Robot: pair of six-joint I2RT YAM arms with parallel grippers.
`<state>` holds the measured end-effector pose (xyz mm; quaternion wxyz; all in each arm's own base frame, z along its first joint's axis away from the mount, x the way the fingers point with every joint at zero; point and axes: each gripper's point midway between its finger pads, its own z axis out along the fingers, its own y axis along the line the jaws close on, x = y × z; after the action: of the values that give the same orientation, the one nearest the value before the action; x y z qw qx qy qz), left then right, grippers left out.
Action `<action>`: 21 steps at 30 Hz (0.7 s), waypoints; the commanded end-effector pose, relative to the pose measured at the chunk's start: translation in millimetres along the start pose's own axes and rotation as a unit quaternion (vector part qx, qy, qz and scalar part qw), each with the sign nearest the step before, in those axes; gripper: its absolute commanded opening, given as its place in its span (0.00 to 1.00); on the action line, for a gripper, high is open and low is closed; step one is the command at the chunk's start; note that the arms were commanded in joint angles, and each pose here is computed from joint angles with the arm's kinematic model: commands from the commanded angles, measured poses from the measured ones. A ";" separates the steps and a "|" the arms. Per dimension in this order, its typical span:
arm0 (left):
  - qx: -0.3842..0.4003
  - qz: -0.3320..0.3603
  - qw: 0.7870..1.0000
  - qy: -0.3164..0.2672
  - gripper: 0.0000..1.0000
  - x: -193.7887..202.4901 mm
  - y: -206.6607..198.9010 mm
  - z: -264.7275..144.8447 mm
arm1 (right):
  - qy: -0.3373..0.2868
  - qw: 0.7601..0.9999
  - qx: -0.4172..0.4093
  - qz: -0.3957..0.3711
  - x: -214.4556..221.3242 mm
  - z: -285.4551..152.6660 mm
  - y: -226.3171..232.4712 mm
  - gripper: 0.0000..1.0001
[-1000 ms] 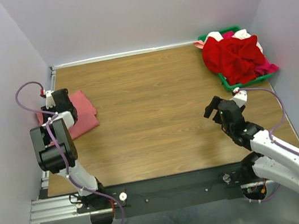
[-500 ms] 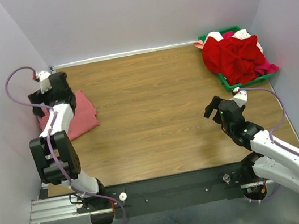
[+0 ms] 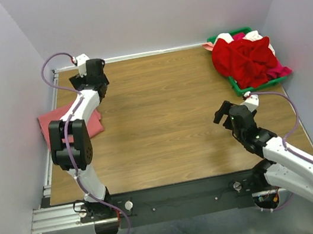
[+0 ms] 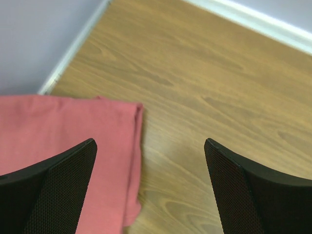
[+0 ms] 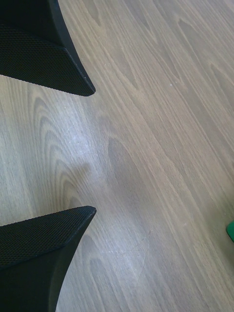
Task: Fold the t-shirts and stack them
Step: Neatly place the folded tshirt to the corner
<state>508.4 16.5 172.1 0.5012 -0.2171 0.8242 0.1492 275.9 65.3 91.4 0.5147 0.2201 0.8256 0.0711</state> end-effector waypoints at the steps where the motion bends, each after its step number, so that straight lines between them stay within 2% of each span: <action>1: 0.014 -0.004 0.998 0.053 0.98 47.6 -15.9 5.4 | 0.002 1.000 -0.005 -0.002 3.1 1.1 -0.6 1.00; 4: -0.001 -0.010 0.998 0.065 0.98 69.9 -9.5 11.0 | 0.005 1.000 -0.011 -0.004 3.8 0.7 1.8 1.00; 10: 0.038 -0.023 0.993 0.112 0.98 107.2 -24.4 16.0 | 0.011 1.000 -0.016 -0.005 7.1 -0.4 2.3 1.00; 16: 0.024 -0.035 0.989 0.144 0.98 134.7 -12.7 20.7 | 0.004 1.000 -0.020 0.001 4.5 -2.2 2.3 1.00; 20: 0.021 -0.051 0.983 0.174 0.98 171.7 -0.2 10.0 | 0.006 1.000 -0.018 0.001 5.7 -1.5 1.6 1.00; 21: 0.020 -0.062 0.983 0.171 0.98 169.5 2.5 6.3 | 0.007 1.000 -0.016 0.000 6.6 -1.0 1.1 1.00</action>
<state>465.3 -14.2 35.7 0.3826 -0.2470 0.8866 0.0813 273.2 69.8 90.7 0.5120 0.2105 0.8285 0.0848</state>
